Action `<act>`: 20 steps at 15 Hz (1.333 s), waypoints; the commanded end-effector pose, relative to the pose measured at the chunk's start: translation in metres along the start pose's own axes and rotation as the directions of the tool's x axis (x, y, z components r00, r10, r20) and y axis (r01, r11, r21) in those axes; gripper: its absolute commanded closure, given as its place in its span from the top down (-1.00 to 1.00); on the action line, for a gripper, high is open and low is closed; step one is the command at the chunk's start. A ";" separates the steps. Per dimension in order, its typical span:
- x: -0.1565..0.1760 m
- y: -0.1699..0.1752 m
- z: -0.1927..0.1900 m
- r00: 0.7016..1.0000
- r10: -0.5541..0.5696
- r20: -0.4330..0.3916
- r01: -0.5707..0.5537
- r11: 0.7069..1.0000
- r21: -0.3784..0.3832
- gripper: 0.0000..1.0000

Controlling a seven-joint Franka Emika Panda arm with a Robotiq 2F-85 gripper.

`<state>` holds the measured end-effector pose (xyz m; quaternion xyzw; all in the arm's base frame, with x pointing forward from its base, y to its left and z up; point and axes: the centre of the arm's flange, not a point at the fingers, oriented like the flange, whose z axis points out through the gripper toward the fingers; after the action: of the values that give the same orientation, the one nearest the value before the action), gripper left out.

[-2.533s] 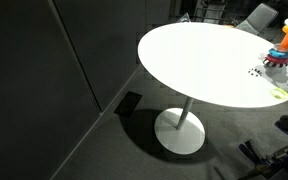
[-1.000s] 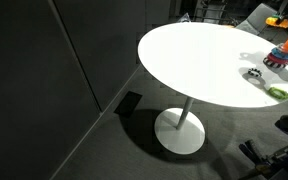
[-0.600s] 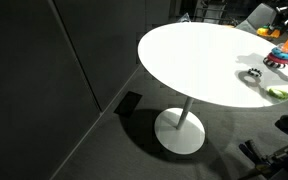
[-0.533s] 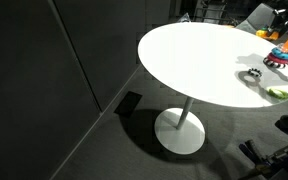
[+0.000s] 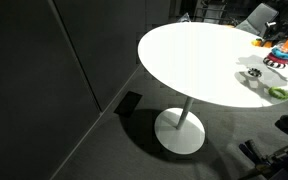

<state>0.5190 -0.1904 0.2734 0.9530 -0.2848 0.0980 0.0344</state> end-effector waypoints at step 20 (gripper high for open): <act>0.000 0.008 0.027 0.998 0.043 -0.045 -0.046 0.998 -0.046 1.00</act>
<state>0.5209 -0.2012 0.2345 0.9403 -0.3096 0.1268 0.0616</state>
